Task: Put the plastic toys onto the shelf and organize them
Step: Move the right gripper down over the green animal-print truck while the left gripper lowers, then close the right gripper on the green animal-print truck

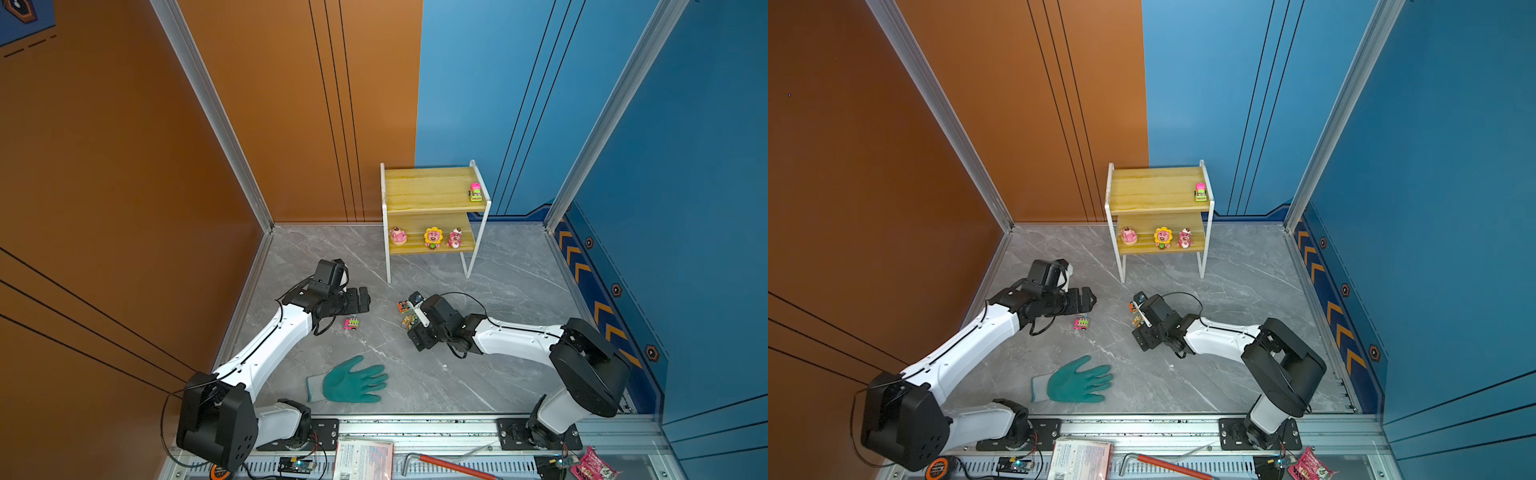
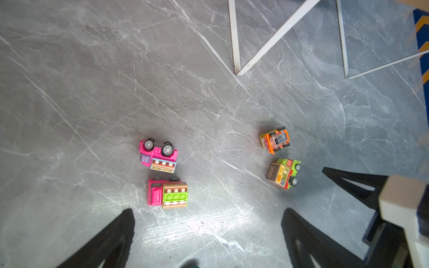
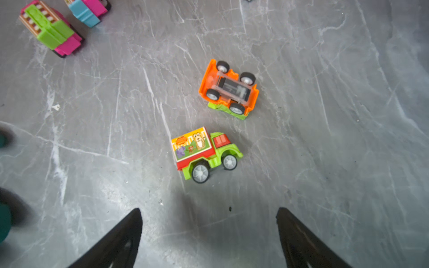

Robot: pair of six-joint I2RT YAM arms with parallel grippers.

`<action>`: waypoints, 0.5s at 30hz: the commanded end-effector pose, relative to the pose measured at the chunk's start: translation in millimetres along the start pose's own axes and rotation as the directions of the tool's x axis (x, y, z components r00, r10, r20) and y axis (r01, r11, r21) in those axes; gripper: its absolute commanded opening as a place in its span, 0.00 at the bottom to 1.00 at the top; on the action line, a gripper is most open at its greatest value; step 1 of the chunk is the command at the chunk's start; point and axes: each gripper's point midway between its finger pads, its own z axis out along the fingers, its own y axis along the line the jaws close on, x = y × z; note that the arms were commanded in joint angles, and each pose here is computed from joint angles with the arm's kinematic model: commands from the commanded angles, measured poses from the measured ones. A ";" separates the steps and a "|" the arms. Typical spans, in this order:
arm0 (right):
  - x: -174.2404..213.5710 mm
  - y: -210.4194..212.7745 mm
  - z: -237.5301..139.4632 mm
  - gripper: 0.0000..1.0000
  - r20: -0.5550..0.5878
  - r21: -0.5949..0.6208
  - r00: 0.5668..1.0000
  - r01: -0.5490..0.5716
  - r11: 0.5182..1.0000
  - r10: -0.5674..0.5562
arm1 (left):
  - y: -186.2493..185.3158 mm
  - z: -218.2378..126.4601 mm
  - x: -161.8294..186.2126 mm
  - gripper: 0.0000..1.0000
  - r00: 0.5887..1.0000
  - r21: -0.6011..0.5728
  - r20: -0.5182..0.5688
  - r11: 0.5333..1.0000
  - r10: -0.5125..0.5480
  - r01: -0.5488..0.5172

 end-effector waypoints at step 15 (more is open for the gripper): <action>-16.1 -8.8 37.5 0.86 0.091 -0.068 0.996 0.009 0.998 -0.003 | -36.5 11.7 16.6 1.00 0.995 0.081 -0.097 0.997 -0.010 0.018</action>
